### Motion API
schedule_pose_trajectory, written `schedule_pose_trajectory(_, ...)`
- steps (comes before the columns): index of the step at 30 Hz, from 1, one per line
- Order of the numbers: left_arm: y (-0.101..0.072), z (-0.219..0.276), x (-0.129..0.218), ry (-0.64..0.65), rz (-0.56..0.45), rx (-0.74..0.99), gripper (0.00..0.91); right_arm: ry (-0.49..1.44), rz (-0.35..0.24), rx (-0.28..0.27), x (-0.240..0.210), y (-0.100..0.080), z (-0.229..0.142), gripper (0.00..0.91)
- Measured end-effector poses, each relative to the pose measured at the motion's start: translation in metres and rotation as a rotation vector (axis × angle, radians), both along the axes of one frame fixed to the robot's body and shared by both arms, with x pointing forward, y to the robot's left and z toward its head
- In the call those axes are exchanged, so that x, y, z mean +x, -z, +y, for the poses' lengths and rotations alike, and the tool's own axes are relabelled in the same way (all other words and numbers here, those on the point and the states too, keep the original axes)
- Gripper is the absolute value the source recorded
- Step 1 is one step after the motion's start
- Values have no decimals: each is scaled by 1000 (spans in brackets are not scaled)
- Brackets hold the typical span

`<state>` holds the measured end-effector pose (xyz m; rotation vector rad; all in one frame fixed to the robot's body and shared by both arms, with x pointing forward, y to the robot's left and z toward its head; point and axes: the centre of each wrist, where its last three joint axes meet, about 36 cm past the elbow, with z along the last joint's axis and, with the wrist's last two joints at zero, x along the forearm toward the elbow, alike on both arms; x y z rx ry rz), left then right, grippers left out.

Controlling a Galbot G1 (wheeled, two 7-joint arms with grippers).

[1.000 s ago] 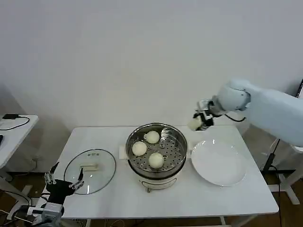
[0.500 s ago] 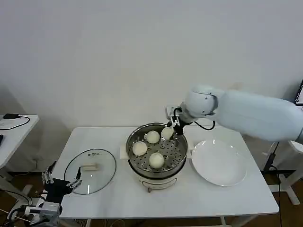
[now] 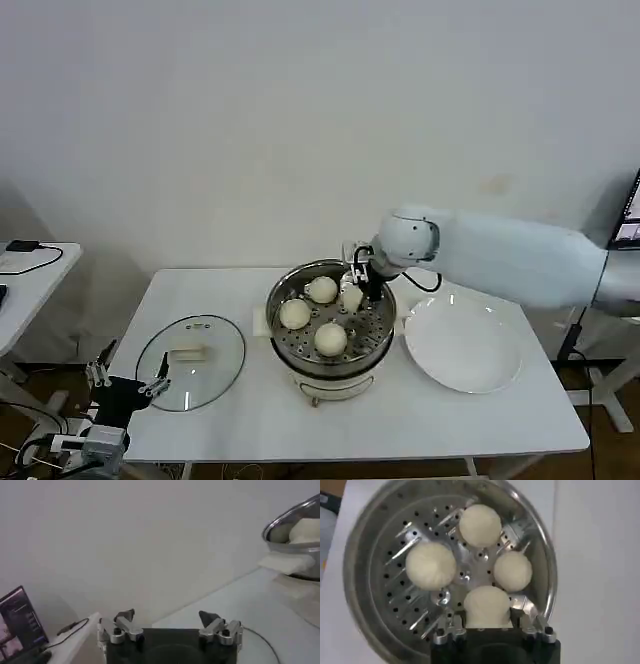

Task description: Take steamed baozi put them in steamer then cover it.

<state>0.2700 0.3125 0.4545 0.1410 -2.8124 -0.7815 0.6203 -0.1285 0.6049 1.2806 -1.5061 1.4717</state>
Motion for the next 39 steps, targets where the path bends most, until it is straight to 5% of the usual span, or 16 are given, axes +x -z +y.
schedule_pose_trajectory(17, -1, 4, -2, -7, -1, 7, 907, 9, 27, -16, 7, 30, 13, 595)
schedule_pose_trajectory(20, -1, 4, -2, -7, -2, 7, 907, 11, 27, -15, 7, 31, 13, 907)
schedule_pose_trajectory(21, -1, 4, -2, -8, -2, 6, 907, 13, 26, -14, 7, 31, 13, 907)
schedule_pose_trajectory(39, 6, 2, -3, -3, 16, 0, 907, 14, -73, 63, -11, -3, -11, 907)
